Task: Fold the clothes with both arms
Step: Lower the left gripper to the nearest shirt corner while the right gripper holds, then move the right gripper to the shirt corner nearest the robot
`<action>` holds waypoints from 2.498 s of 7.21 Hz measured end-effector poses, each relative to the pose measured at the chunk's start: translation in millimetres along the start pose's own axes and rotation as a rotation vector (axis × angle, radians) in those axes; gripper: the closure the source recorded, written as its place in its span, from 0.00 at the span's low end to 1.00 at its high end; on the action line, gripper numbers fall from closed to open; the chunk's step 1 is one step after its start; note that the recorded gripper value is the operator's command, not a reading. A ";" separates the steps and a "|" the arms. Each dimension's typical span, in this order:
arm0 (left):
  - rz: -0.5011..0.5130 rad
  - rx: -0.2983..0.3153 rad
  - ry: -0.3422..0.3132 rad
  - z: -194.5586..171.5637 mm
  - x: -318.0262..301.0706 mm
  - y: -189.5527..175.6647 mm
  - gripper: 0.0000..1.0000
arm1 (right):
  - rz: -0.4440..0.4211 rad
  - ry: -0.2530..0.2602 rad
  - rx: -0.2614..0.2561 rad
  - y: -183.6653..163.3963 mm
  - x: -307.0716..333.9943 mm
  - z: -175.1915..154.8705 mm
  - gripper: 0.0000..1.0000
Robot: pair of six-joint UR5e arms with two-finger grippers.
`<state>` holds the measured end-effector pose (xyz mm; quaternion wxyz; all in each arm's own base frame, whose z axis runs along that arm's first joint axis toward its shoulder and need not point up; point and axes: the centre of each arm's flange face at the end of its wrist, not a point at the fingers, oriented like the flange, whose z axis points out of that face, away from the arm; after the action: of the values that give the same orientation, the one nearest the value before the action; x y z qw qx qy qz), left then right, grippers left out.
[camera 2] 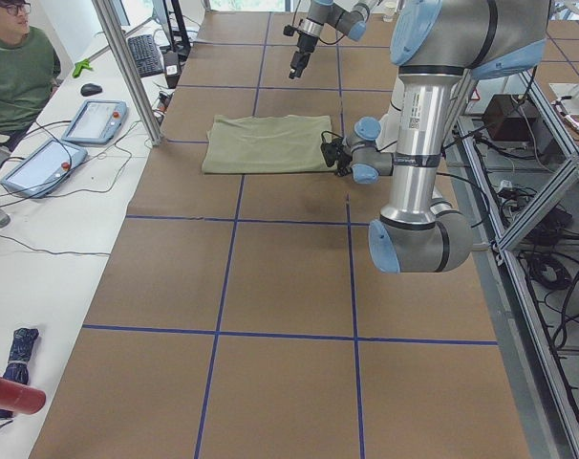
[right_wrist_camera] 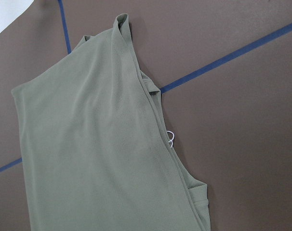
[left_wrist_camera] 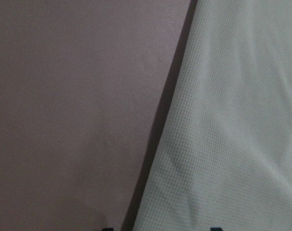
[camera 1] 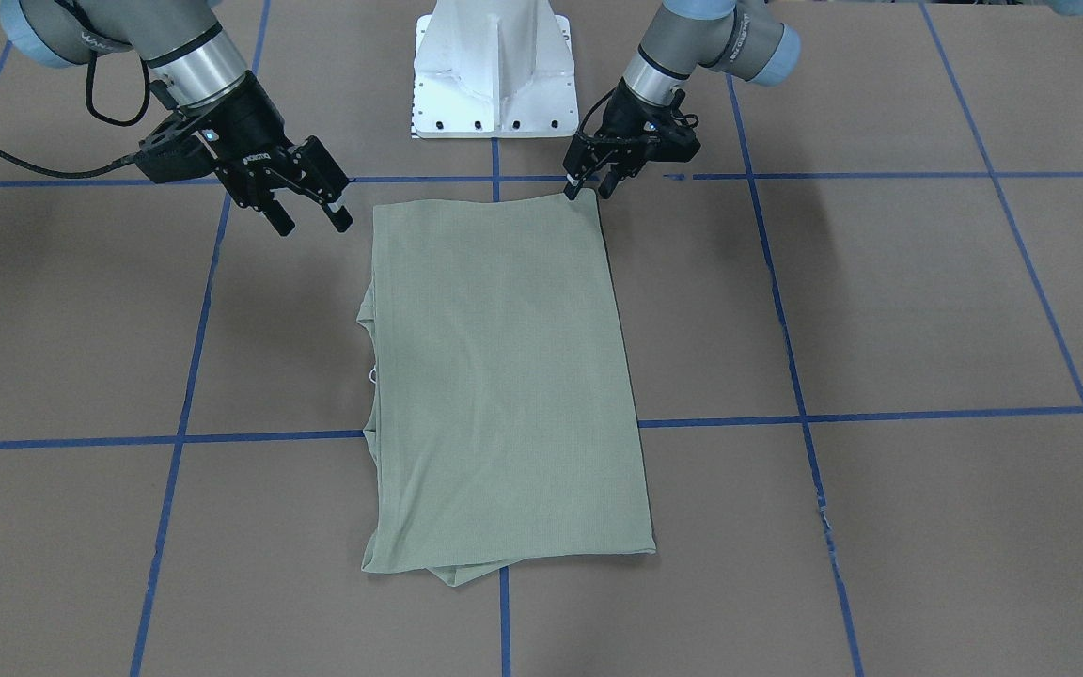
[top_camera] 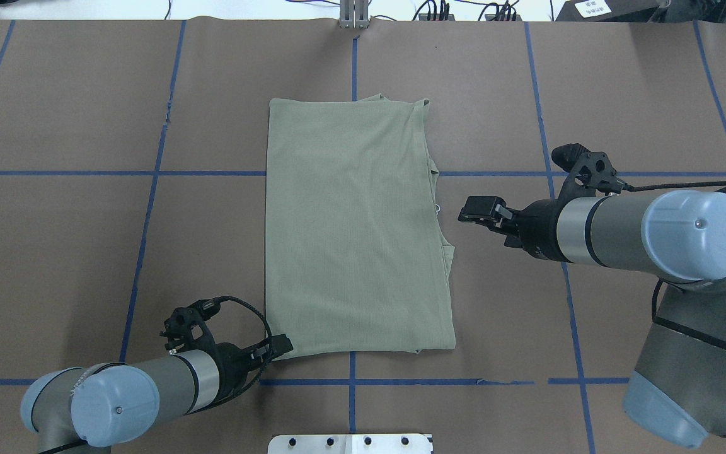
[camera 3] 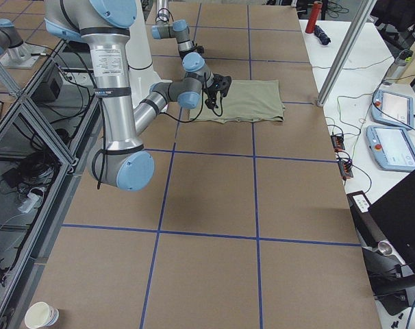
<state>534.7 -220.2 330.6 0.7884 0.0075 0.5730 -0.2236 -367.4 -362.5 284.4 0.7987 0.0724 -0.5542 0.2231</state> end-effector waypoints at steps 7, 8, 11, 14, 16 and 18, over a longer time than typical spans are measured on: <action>0.005 -0.005 0.013 1.0 8.7 3.4 0.29 | 0.001 0.002 -0.001 0.7 1.0 0.0 0.00; 0.005 -0.006 0.016 0.9 10.8 4.1 0.33 | 0.001 0.003 -0.001 0.6 1.3 0.3 0.00; 0.005 -0.006 0.019 1.3 13.2 4.7 0.34 | 0.001 0.002 -0.001 0.4 0.8 0.4 0.00; 0.005 -0.004 0.020 1.1 13.5 4.2 1.00 | -0.003 0.004 0.006 4.9 0.6 3.8 0.00; 0.010 0.003 0.028 -1.4 15.8 2.5 1.00 | 0.011 0.015 0.035 28.8 0.6 17.2 0.01; 0.022 0.006 0.038 -5.4 19.3 1.3 1.00 | 0.112 0.071 0.066 62.9 -8.1 35.7 0.01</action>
<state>535.0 -224.2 311.0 0.7798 0.0202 0.5870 -0.2165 -427.6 -321.7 282.1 0.8011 0.0596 -0.5212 0.2883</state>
